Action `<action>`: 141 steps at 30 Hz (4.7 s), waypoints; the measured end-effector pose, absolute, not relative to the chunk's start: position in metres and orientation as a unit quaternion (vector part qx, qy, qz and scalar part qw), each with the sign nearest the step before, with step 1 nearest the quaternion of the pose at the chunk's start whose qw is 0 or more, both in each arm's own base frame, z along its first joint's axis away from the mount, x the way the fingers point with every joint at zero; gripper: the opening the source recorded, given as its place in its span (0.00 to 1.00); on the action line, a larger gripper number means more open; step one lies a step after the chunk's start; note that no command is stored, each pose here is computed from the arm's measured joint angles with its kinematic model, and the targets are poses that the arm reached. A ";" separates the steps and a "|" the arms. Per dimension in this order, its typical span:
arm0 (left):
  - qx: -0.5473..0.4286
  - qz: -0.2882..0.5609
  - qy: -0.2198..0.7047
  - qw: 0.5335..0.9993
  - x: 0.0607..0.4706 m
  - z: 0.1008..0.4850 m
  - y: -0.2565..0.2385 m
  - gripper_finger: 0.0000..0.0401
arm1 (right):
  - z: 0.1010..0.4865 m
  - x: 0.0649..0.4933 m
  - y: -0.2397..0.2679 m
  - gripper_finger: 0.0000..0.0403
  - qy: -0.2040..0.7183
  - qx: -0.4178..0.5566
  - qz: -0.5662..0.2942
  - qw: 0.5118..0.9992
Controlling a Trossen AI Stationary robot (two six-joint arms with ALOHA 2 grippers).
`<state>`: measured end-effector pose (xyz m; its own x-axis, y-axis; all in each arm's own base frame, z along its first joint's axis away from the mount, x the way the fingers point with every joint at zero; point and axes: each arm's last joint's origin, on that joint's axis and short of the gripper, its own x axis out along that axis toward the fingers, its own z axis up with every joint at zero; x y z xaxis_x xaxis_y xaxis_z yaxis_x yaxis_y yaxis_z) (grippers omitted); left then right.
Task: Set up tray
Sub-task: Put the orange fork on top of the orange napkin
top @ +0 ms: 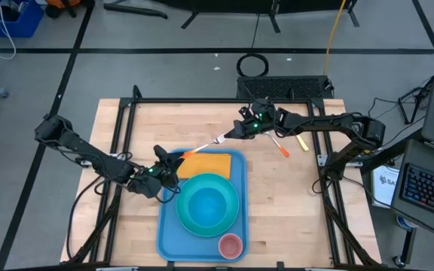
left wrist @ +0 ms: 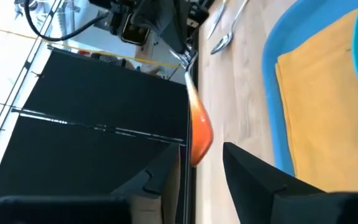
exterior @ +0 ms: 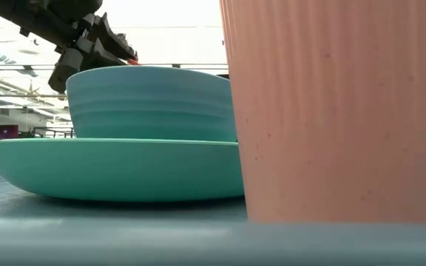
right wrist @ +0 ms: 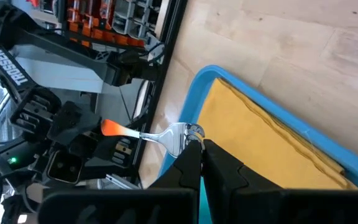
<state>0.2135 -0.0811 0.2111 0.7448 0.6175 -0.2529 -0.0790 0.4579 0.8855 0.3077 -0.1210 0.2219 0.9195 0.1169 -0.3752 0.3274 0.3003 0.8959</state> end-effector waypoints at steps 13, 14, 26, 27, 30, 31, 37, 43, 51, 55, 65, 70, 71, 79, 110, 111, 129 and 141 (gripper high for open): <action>0.470 0.207 0.277 0.812 0.215 0.212 -0.082 0.25 | 0.222 0.308 -0.121 0.00 0.186 0.589 -0.067 0.783; 0.470 0.206 0.277 0.812 0.215 0.212 -0.082 0.25 | 0.222 0.308 -0.121 0.00 0.186 0.589 -0.067 0.783; 0.473 0.183 0.266 0.820 0.217 0.214 -0.084 0.03 | 0.223 0.308 -0.122 0.00 0.182 0.595 -0.067 0.780; 0.471 0.182 0.262 0.823 0.217 0.215 -0.085 0.03 | 0.223 0.308 -0.122 0.00 0.182 0.595 -0.067 0.780; 0.473 0.184 0.261 0.821 0.217 0.215 -0.085 0.02 | 0.224 0.308 -0.122 0.00 0.180 0.594 -0.065 0.782; 0.474 0.185 0.263 0.819 0.217 0.215 -0.085 0.02 | 0.224 0.308 -0.122 0.00 0.180 0.591 -0.064 0.784; 0.492 0.176 0.285 0.804 0.215 0.210 -0.083 0.01 | 0.224 0.308 -0.121 0.00 0.187 0.564 -0.048 0.803; 0.478 0.164 0.320 0.801 0.211 0.202 -0.076 0.01 | 0.219 0.311 -0.107 0.00 0.217 0.554 -0.045 0.802; 0.469 0.148 0.327 0.807 0.212 0.200 -0.073 0.01 | 0.212 0.313 -0.090 0.00 0.261 0.541 -0.049 0.798; 0.462 0.136 0.341 0.807 0.211 0.197 -0.070 0.01 | 0.211 0.314 -0.084 0.00 0.266 0.527 -0.059 0.805; 0.424 0.131 0.357 0.822 0.213 0.194 -0.061 0.03 | 0.202 0.311 -0.079 0.00 0.280 0.516 -0.070 0.807; 0.407 0.131 0.371 0.824 0.214 0.192 -0.055 0.01 | 0.193 0.309 -0.070 0.00 0.277 0.501 -0.089 0.815; 0.402 0.126 0.375 0.826 0.214 0.191 -0.053 0.01 | 0.191 0.309 -0.069 0.00 0.273 0.502 -0.086 0.816; 0.379 0.118 0.400 0.826 0.219 0.182 -0.045 0.02 | 0.182 0.305 -0.062 0.00 0.262 0.502 -0.089 0.819; 0.337 0.096 0.458 0.817 0.230 0.160 -0.027 0.00 | 0.172 0.302 -0.043 0.00 0.307 0.441 -0.117 0.835; 0.332 0.093 0.458 0.819 0.230 0.160 -0.026 0.00 | 0.172 0.302 -0.043 0.00 0.308 0.439 -0.123 0.835; 0.317 0.139 0.460 0.817 0.230 0.160 -0.018 0.03 | 0.174 0.309 -0.056 0.00 0.239 0.411 -0.177 0.862; 0.312 0.139 0.457 0.821 0.231 0.160 -0.018 0.05 | 0.176 0.309 -0.064 0.00 0.210 0.411 -0.214 0.861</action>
